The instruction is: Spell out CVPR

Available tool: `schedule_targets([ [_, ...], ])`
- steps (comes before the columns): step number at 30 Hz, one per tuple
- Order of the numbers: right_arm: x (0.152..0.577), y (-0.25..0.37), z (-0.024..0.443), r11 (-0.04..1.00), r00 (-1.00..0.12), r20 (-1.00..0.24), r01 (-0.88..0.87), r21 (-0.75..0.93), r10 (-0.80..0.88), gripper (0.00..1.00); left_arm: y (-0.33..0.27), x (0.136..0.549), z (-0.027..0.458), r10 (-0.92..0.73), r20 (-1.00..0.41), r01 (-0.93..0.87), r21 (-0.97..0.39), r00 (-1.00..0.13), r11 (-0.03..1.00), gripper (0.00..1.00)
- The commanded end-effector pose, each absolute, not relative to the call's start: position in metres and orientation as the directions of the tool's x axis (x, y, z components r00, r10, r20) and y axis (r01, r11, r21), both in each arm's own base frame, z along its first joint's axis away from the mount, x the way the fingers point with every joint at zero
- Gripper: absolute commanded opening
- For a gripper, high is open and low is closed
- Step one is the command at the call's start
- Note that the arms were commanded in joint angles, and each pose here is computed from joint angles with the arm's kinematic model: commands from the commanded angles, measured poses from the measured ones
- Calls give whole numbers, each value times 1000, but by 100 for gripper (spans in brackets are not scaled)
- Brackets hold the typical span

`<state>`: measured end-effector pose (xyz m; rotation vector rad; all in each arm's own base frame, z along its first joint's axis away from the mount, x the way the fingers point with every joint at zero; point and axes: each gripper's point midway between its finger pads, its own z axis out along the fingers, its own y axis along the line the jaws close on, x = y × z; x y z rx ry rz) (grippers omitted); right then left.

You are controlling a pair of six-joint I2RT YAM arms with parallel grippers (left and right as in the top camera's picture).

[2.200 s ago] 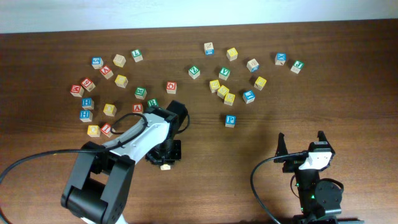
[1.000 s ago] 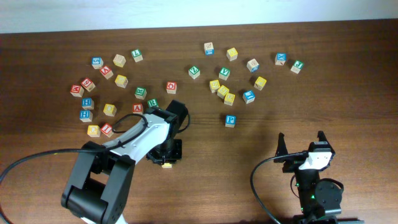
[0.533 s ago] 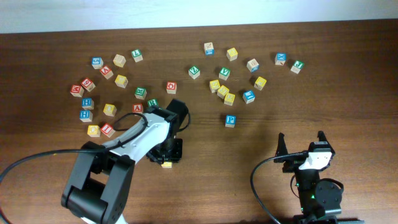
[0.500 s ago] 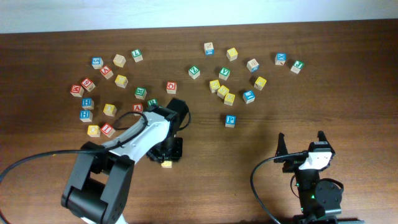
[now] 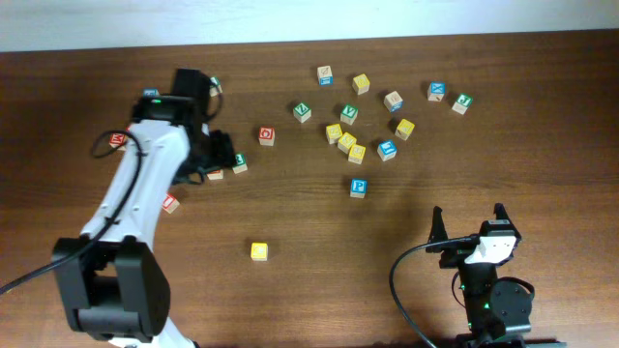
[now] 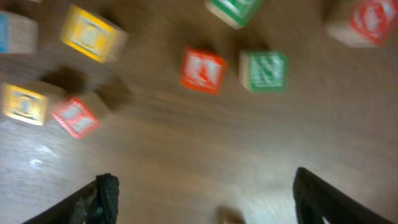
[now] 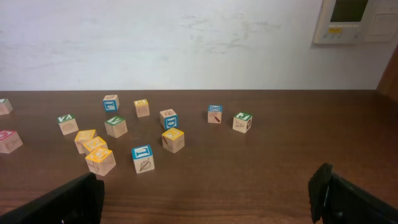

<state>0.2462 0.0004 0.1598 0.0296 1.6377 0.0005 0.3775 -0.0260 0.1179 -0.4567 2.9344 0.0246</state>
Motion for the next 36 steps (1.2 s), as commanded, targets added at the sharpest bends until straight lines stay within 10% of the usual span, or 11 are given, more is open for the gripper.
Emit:
schedule_targets([
  [1, 246, -3, 157, 999, -73, -997, 38, 17, 19, 98, 7, 390, 125, -377, -224, -382, -23, -899, 924, 99],
  [36, 246, -3, 157, 999, -73, -997, 38, 17, 19, 98, 55, 411, 132, -422, -364, -472, 58, -831, 880, 99],
])
